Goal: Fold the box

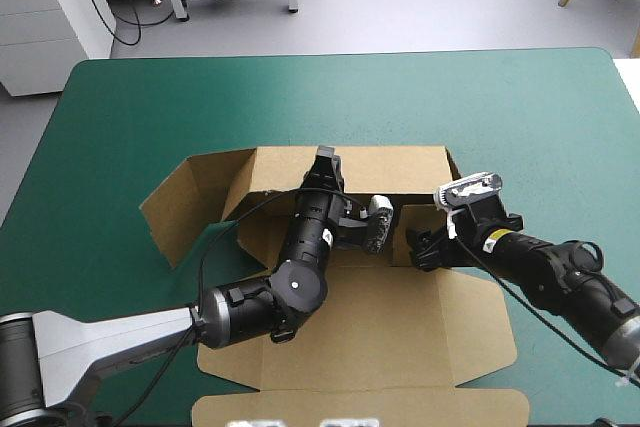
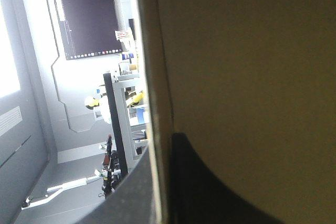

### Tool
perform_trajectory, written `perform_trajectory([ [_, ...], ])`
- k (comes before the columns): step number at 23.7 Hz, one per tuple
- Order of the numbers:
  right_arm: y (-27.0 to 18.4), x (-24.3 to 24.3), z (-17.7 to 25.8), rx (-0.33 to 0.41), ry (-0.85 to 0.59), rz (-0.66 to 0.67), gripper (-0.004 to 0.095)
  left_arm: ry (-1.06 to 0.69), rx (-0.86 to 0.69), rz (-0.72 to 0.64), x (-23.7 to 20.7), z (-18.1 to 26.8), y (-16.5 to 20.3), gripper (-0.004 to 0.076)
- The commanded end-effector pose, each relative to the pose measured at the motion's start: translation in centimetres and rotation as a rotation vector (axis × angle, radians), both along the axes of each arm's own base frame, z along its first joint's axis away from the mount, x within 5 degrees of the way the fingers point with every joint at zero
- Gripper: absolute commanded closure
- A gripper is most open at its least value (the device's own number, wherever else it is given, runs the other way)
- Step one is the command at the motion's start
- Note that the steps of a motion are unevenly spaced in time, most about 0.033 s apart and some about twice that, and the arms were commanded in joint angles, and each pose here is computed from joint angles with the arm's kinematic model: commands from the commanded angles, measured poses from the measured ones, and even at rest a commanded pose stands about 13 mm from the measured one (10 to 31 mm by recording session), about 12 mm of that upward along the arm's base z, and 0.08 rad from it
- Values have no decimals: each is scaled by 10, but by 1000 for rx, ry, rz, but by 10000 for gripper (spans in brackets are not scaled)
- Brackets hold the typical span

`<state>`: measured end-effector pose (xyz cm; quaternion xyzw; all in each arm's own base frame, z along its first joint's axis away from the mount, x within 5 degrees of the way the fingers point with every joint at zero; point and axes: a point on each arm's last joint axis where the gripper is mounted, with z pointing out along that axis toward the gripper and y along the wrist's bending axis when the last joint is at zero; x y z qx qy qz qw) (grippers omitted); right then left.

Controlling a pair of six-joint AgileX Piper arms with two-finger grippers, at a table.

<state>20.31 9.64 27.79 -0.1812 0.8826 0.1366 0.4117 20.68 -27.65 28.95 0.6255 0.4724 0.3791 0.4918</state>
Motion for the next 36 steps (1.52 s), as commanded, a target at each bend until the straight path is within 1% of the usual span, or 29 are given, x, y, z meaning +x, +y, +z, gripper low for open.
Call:
perform_trajectory([
  [1,9,1,18,19,-125,-26,243,-117,-36,-18,-3,31,4,734],
  [2,9,0,18,8,-132,-27,304,-116,-36,-22,-4,31,4,734],
  [3,10,0,18,-1,-139,-26,463,-116,-36,-22,-4,31,4,734],
  [4,11,0,18,-10,-144,-19,556,-112,-36,-29,-4,31,3,734],
  [6,11,0,18,-15,-147,-16,874,-107,-36,-40,-4,30,2,734],
  [7,11,0,18,-10,-147,-19,909,-99,-51,-51,-4,30,1,733],
  [8,11,0,19,-9,-149,-19,908,-96,-58,-57,-5,30,0,726],
  [9,11,0,19,-6,-154,-18,908,-100,-55,-65,-5,30,0,701],
  [10,11,0,20,-2,-161,-17,908,-105,-52,-72,-5,31,-1,658],
  [12,12,1,21,6,-172,-15,908,-112,-45,-94,-6,31,-3,487],
  [13,12,1,21,15,-174,-17,908,-107,-47,-101,-6,31,-3,338],
  [15,12,1,21,19,-172,-19,908,-103,-54,-99,-6,30,-4,162],
  [17,12,1,21,29,-167,-27,908,-106,-54,-96,-6,30,-4,66],
  [18,12,1,21,35,-163,-31,908,-107,-54,-94,-6,30,-3,42],
  [20,12,1,21,49,-156,-42,908,-115,-46,-90,-7,31,-4,41],
  [23,13,3,25,34,-155,-42,908,-138,-47,-74,-14,33,-6,43],
  [26,12,15,34,-20,-83,-81,908,-162,-51,-79,-27,35,-11,43],
  [28,10,38,42,-78,4,-141,908,-176,-54,-103,-41,36,-18,43],
  [30,8,64,51,-102,44,-194,908,-181,-58,-130,-53,37,-23,43],
  [34,3,93,68,-124,60,-246,913,-185,-61,-142,-59,37,-26,43],
  [36,0,116,75,-185,115,-261,912,-189,-61,-134,-59,38,-25,43],
])
